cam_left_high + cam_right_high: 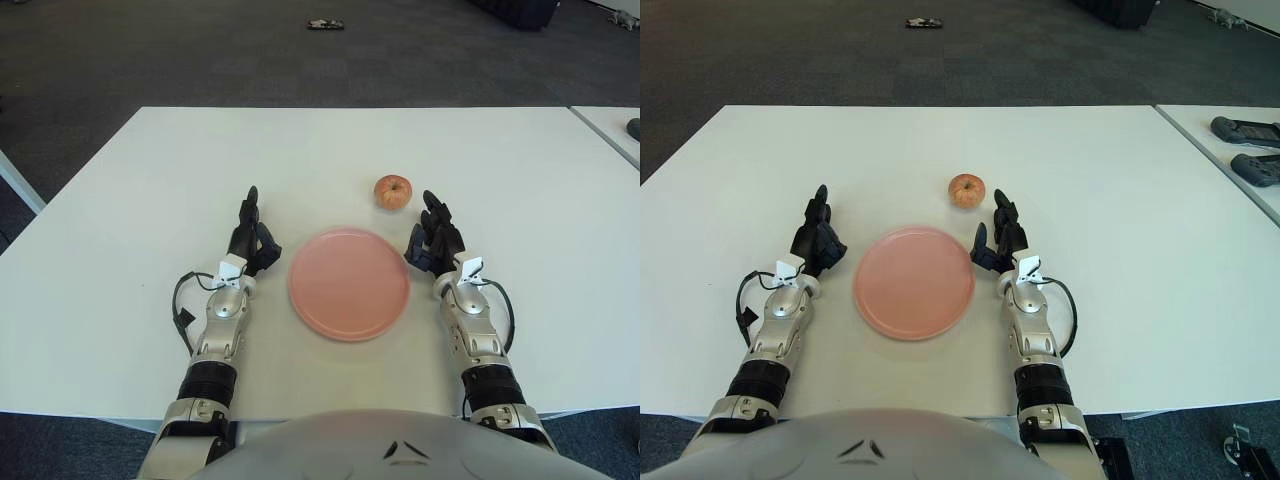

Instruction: Put the apple into the plate.

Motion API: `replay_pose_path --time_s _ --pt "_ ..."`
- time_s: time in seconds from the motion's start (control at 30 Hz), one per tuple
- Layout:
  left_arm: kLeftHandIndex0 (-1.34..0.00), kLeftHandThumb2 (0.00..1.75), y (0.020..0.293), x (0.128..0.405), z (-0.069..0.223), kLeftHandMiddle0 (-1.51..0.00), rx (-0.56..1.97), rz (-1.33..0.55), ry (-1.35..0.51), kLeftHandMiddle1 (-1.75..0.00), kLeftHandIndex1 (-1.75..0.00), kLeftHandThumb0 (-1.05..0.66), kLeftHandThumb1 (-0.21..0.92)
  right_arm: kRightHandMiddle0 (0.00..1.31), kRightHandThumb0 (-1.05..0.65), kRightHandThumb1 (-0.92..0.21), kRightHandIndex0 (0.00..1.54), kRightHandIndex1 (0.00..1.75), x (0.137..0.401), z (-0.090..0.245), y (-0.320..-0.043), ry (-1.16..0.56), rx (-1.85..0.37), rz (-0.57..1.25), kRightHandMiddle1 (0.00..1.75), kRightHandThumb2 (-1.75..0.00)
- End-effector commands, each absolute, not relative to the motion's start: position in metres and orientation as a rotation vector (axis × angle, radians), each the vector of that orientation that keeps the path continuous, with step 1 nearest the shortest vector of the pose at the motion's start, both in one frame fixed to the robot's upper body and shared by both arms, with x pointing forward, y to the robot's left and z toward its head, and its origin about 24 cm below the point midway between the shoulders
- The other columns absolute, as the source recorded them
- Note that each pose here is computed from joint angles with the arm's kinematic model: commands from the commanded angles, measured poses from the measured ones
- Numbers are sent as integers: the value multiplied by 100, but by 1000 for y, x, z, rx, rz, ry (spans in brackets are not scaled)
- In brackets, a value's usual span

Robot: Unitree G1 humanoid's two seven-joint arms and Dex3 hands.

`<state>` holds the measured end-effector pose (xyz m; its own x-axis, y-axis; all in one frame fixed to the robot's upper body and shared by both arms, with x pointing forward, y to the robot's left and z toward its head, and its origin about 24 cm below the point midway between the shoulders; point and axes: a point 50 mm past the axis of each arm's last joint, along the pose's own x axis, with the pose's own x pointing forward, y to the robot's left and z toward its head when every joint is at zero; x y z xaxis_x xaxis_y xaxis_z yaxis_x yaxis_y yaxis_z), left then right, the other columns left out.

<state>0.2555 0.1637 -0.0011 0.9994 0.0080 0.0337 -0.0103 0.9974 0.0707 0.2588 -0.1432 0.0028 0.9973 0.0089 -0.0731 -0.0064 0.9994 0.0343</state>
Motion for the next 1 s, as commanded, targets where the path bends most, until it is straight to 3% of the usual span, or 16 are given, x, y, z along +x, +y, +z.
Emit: replay_pose_path --time_s 0.0,0.97 --pt "0 121 166 253 -4 -4 83 18 -16 -1 -16 -103 92 0 -37 -59 15 0 250 -13 -146 166 37 -5 21 -127" --pt "0 122 166 253 -6 -4 73 18 -4 0 -17 -101 92 0 -39 -61 13 0 250 -15 -147 142 36 8 21 -124"
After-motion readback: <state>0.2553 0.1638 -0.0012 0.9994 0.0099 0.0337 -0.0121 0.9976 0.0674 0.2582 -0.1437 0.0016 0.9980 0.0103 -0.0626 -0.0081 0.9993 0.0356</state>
